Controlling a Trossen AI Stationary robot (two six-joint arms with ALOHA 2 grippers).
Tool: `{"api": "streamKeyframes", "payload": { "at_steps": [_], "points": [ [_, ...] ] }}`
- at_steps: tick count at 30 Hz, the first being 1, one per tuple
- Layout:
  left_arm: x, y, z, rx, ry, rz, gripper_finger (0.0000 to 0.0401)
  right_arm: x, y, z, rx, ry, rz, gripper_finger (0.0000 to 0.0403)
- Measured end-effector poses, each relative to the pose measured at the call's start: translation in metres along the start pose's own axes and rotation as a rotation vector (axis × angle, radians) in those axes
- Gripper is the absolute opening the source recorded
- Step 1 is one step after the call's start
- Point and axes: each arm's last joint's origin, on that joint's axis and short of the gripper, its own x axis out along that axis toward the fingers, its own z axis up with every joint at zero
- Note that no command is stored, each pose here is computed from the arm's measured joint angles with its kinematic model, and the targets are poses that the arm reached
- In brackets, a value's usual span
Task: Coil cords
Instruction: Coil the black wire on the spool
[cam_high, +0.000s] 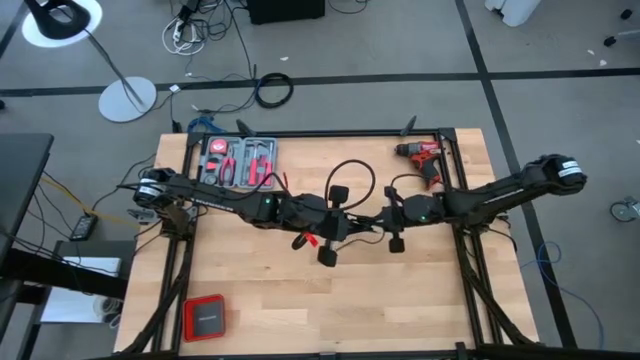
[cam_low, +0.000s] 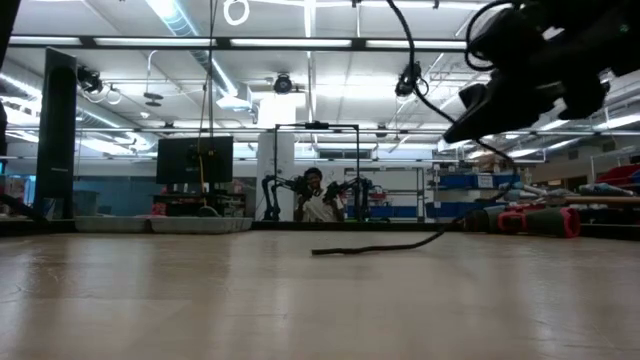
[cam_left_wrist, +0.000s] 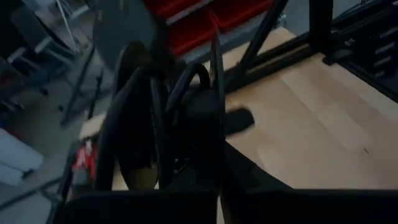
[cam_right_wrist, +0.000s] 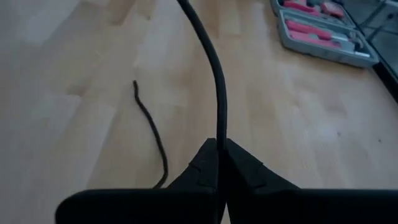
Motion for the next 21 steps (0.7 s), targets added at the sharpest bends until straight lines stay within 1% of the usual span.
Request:
{"api": "streamKeyframes", "payload": {
  "at_steps": [5,9,16,21],
  "points": [
    [-0.003,0.000,-0.004,-0.046,0.059,-0.018,0.0000,-0.019,0.005,-0.002,-0.011,0.035,-0.047,0.0003],
    [-0.011,0.003,-0.001,-0.049,0.061,0.000,0.0000,-0.030,0.009,-0.002,-0.004,0.033,-0.031,0.0003],
    [-0.025,0.008,0.004,-0.047,0.082,0.038,0.0000,-0.036,0.016,-0.005,-0.023,0.057,-0.040,0.0003],
    [-0.026,0.008,0.002,-0.044,0.104,0.033,0.0000,-0.037,0.020,-0.005,-0.052,0.054,-0.037,0.0003]
  ]
}}
